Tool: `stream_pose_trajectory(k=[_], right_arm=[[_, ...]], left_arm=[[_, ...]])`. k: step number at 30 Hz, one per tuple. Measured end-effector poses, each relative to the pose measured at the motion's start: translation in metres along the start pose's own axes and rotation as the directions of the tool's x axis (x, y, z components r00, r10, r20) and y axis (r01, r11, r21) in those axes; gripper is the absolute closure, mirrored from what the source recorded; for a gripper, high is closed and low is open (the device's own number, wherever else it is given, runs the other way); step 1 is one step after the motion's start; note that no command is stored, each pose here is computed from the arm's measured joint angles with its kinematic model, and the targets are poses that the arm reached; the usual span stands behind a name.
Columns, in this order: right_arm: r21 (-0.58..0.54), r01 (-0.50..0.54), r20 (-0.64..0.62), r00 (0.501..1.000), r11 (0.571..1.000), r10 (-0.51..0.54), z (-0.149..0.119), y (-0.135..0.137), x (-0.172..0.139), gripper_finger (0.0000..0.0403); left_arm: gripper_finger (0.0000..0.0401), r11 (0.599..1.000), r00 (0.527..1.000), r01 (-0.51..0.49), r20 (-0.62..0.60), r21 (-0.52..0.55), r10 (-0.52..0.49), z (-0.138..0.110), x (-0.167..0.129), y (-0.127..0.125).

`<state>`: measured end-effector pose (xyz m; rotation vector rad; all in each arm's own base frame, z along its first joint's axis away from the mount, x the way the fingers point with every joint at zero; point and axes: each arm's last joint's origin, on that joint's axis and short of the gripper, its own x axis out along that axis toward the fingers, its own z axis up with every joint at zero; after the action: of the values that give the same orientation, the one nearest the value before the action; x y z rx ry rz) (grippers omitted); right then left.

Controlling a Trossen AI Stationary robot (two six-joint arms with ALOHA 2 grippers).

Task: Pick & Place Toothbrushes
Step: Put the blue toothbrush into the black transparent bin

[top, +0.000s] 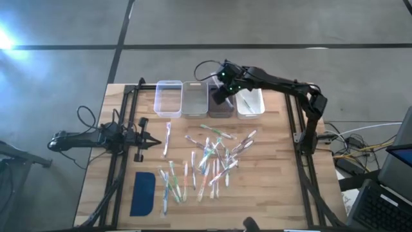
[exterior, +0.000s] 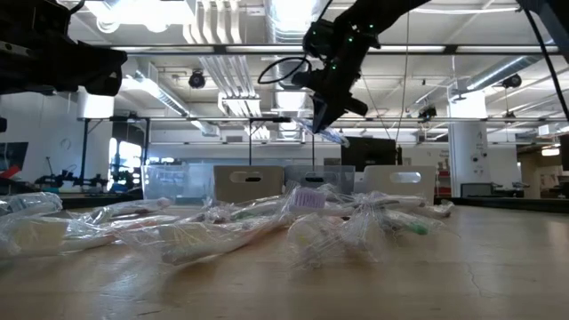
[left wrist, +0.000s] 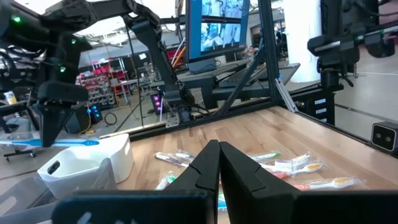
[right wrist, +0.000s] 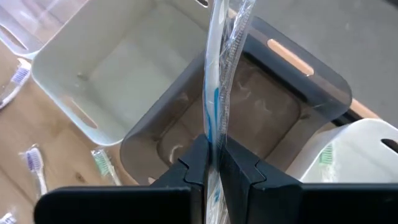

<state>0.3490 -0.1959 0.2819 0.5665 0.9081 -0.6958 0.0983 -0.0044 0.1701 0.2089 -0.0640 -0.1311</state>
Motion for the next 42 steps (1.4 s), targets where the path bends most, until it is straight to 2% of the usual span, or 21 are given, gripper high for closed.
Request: stream_pose_trajectory(k=[10,22,42], right_arm=[[0.018,-0.015,-0.057,0.998,1.000,0.016,0.001,-0.012,0.013,0.0380],[0.000,0.003,-0.136,0.991,1.000,-0.003,0.001,-0.013,0.054,0.0380],[-0.001,0.020,-0.251,0.968,1.000,-0.020,-0.007,-0.019,0.096,0.0380]], left_arm=[[0.0387,1.000,1.000,0.000,0.000,0.000,0.000,0.000,0.000,0.000],[0.0387,1.000,1.000,0.001,0.000,0.000,-0.001,0.000,0.000,0.000],[0.0387,1.000,1.000,0.000,0.000,0.000,0.000,0.000,0.000,0.000]])
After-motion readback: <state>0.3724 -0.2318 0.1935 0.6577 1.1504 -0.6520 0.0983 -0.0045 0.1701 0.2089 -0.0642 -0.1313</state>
